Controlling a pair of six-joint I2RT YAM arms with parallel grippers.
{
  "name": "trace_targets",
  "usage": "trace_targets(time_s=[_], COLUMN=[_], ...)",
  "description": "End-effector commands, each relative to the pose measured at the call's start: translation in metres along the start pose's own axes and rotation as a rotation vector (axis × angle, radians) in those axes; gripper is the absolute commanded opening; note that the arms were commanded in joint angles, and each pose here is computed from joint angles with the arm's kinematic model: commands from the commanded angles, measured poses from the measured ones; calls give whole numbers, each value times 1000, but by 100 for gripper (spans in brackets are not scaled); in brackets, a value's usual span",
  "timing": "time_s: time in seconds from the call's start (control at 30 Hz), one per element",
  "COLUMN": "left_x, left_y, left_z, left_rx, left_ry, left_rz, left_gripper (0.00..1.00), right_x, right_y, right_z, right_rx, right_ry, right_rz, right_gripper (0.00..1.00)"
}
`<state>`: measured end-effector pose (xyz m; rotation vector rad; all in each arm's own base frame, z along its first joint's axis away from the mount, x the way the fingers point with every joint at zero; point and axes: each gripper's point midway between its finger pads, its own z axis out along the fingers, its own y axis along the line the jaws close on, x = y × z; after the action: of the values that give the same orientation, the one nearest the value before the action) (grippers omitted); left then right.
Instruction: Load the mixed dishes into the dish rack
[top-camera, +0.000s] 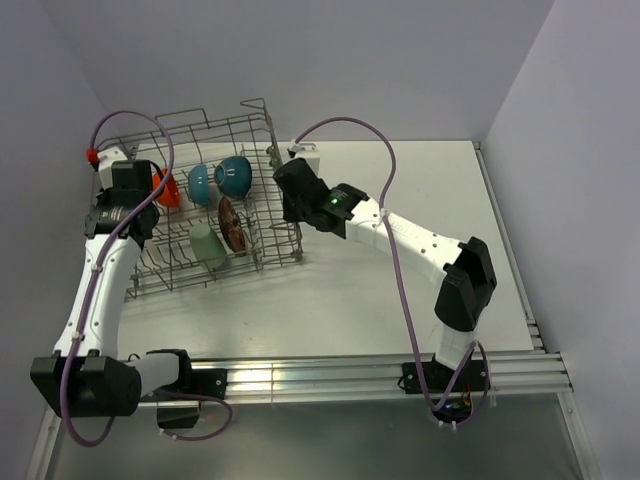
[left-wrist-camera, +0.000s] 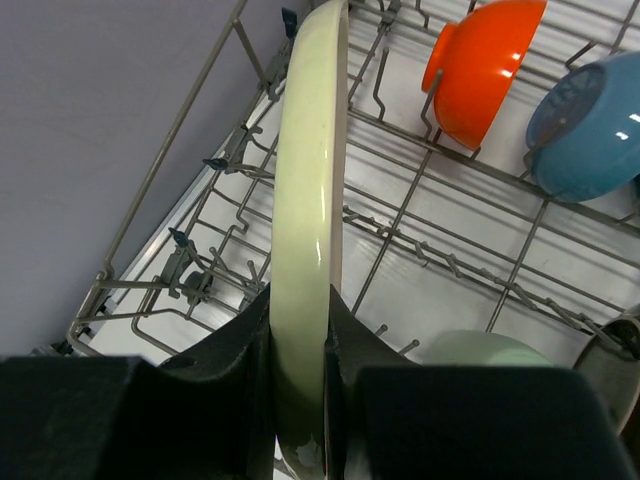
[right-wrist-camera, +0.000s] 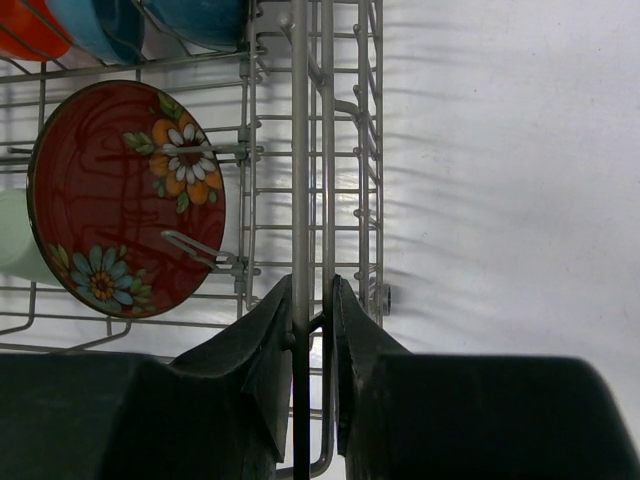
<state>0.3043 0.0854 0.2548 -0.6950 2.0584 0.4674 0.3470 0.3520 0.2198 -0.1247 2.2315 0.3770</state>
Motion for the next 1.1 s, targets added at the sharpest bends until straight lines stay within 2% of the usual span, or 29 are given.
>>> trace_targets(time_s=[0.0,0.23,0.33,0.5,0.63,0.83,1.07], left_x=[-53,-52,-62,-80,-94,-86,-60], left_y=[-13,-25,-20,13,19,-8,-17], left_z=[-7,0,-16,-44,-70,-77,-73], left_rx=[41,67,97,27,95,261,328], left_ry=[-135,-109,-155,-246,-301,-256,-209], left_rz=[-92,-78,-134,-210,-235,-166,-69], left_gripper=[0,0,0,0,0,0,0], right_x=[-7,-6,-3,1,3,3,3], right_y=[36,48,46,45,46,48,47], right_z=[-40,-48,-46,-44,-43,-48,-50], right_rx=[-112,-130,-118,-120,-131,-154,-164], right_ry=[-23,-37,-33,-31,-24,-28,-29], right_rz=[130,117,112,105,109,116,114], right_gripper=[0,0,0,0,0,0,0])
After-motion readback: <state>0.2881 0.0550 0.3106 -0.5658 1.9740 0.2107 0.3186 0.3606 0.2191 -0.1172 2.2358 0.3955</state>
